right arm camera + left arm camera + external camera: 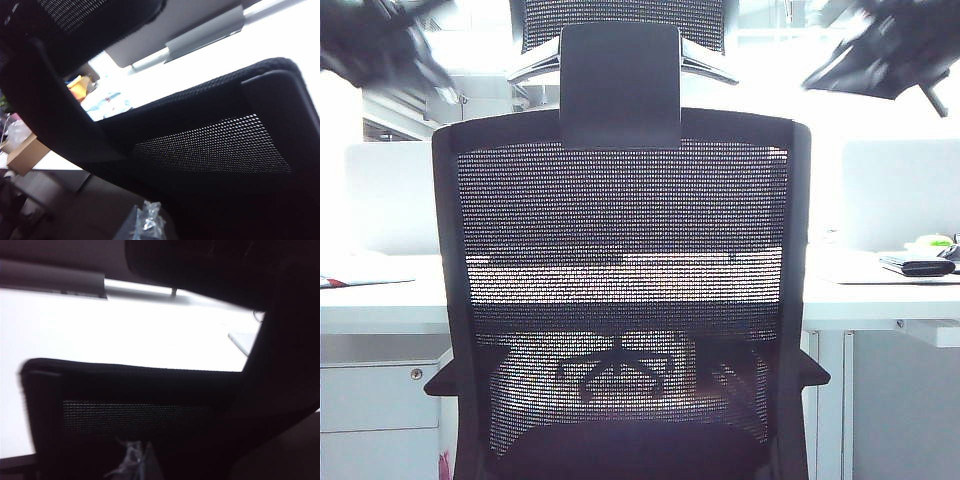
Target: Push the black chair under the table.
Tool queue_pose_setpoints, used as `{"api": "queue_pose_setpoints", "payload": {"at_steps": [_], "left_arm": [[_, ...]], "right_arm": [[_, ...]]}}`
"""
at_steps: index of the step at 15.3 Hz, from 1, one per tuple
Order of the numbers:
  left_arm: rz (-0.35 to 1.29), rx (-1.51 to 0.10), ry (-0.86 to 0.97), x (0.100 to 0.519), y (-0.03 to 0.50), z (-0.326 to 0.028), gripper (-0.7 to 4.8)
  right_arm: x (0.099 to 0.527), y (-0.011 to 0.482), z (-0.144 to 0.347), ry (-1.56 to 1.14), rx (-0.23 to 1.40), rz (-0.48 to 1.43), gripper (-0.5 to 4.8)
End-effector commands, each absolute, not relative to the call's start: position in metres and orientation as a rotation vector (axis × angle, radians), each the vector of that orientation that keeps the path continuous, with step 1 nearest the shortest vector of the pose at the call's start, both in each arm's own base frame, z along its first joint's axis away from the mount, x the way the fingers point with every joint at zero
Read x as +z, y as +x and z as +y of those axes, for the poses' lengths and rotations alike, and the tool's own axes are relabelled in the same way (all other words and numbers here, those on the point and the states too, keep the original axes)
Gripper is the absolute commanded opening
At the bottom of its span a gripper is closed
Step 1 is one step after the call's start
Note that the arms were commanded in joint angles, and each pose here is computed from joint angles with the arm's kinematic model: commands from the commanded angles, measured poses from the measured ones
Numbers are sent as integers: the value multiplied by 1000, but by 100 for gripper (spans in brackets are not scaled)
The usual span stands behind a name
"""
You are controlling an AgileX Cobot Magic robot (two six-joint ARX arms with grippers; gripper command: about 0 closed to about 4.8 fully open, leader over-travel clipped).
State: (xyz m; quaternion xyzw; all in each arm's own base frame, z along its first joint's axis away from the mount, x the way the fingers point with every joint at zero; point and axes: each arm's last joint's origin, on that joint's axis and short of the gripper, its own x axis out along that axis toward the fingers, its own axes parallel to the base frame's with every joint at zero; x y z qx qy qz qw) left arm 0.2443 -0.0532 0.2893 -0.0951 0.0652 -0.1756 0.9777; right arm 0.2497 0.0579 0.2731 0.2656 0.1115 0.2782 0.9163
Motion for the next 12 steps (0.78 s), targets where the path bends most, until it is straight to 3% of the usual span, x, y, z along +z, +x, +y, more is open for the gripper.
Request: {"api": "queue_pose_setpoints", "payload": {"at_steps": [1, 5, 12], "left_arm": [[70, -263, -168, 285, 208, -43, -6], [64, -101, -163, 270, 160, -29, -6], [40, -96, -167, 251, 110, -19, -6]], "right_arm": [[280, 221, 52, 536, 558, 195, -5], [275, 176, 40, 511, 425, 149, -5], [241, 130, 28, 493, 305, 57, -1]]}}
